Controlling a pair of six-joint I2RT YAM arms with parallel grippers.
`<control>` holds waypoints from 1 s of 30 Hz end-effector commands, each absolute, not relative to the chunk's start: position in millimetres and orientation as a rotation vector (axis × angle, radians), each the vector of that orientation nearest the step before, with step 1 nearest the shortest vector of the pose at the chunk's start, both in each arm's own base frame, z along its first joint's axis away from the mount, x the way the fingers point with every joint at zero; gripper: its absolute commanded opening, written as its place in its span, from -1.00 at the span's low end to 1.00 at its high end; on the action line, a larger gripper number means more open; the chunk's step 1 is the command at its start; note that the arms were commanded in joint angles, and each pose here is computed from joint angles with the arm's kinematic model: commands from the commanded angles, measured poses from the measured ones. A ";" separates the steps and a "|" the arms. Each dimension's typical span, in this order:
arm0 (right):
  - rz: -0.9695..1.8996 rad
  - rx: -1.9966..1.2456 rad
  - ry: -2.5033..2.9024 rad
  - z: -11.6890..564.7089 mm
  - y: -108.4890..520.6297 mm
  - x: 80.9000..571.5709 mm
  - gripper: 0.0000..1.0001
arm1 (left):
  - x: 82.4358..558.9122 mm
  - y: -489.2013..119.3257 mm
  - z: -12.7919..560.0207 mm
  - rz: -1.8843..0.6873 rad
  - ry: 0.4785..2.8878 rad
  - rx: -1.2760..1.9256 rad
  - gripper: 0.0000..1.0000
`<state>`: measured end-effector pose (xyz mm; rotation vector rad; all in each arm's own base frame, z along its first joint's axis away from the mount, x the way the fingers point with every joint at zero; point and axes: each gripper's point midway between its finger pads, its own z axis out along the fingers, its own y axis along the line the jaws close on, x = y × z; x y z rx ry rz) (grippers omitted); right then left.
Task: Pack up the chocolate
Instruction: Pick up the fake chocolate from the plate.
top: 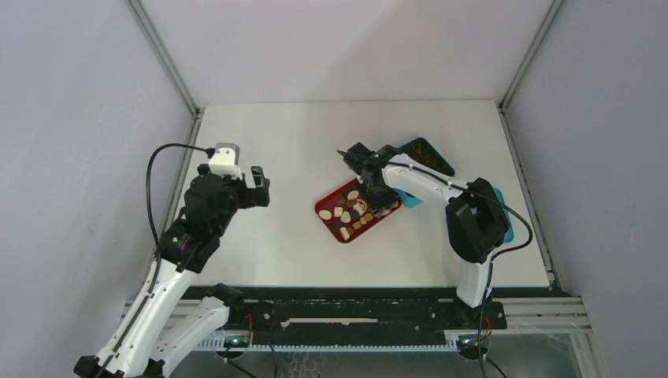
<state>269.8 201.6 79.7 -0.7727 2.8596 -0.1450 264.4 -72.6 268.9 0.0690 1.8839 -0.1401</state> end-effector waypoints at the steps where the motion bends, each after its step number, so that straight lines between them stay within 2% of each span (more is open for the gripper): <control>1: -0.135 -0.761 2.817 84.0 210.4 280.0 -0.34 | 265.3 -72.1 270.6 -0.149 1.865 0.061 1.00; 7: -0.106 -0.749 2.793 96.7 212.3 280.5 -0.71 | 264.6 -71.6 271.6 -0.149 1.861 0.059 1.00; 14: -0.046 -0.720 2.740 122.4 214.6 282.6 -1.00 | 263.7 -70.9 273.0 -0.149 1.856 0.057 1.00; 20: -0.023 -0.692 2.733 127.4 212.9 284.8 -1.00 | 262.5 -69.8 275.3 -0.150 1.847 0.053 1.00; 30: -0.005 -0.461 2.637 166.7 179.5 313.2 -1.00 | 261.7 -70.5 276.2 -0.157 1.844 0.054 1.00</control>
